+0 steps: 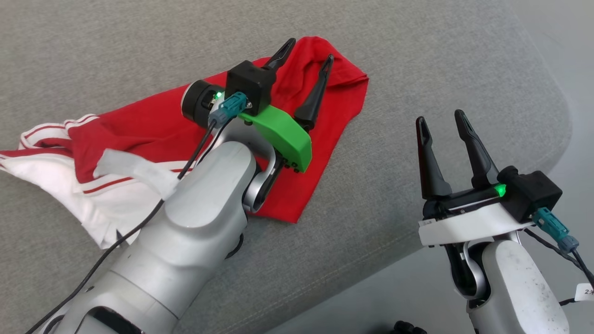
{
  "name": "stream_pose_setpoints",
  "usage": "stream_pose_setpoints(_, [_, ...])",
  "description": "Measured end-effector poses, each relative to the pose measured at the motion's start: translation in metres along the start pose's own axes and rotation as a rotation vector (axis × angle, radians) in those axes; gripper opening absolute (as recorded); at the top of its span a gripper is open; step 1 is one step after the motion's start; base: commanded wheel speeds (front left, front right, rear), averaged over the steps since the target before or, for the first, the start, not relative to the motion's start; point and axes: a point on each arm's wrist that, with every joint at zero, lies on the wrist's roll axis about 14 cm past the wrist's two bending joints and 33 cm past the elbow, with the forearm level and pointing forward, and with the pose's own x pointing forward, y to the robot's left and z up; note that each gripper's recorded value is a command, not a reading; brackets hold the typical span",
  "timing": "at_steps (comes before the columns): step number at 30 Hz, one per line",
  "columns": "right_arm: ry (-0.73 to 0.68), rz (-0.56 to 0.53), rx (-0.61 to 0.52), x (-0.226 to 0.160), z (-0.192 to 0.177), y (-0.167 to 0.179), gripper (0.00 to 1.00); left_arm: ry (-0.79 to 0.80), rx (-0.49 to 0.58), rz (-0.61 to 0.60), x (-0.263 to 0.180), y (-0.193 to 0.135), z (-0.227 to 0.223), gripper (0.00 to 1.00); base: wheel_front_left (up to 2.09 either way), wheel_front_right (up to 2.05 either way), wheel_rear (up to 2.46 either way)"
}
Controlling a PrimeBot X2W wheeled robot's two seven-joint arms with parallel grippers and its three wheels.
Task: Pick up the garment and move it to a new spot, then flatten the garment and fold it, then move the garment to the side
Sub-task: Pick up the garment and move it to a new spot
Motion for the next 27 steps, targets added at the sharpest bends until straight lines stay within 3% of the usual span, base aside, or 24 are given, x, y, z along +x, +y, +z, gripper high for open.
stream_pose_setpoints(7, [0.003,0.058,-0.011,0.006,-0.005,0.019,1.00,-0.091,0.046,0.192,-0.050,0.043,0.029,1.00,0.00,0.00,0.00])
stream_pose_setpoints(16, [-0.003,0.157,-0.005,0.015,-0.009,0.054,1.00,-0.215,0.104,0.505,-0.149,0.100,0.072,1.00,0.00,0.00,0.00])
stream_pose_setpoints(27, [-0.038,0.243,0.014,0.013,0.004,0.086,1.00,-0.294,0.172,0.751,-0.251,0.118,0.100,1.00,0.00,0.00,0.00])
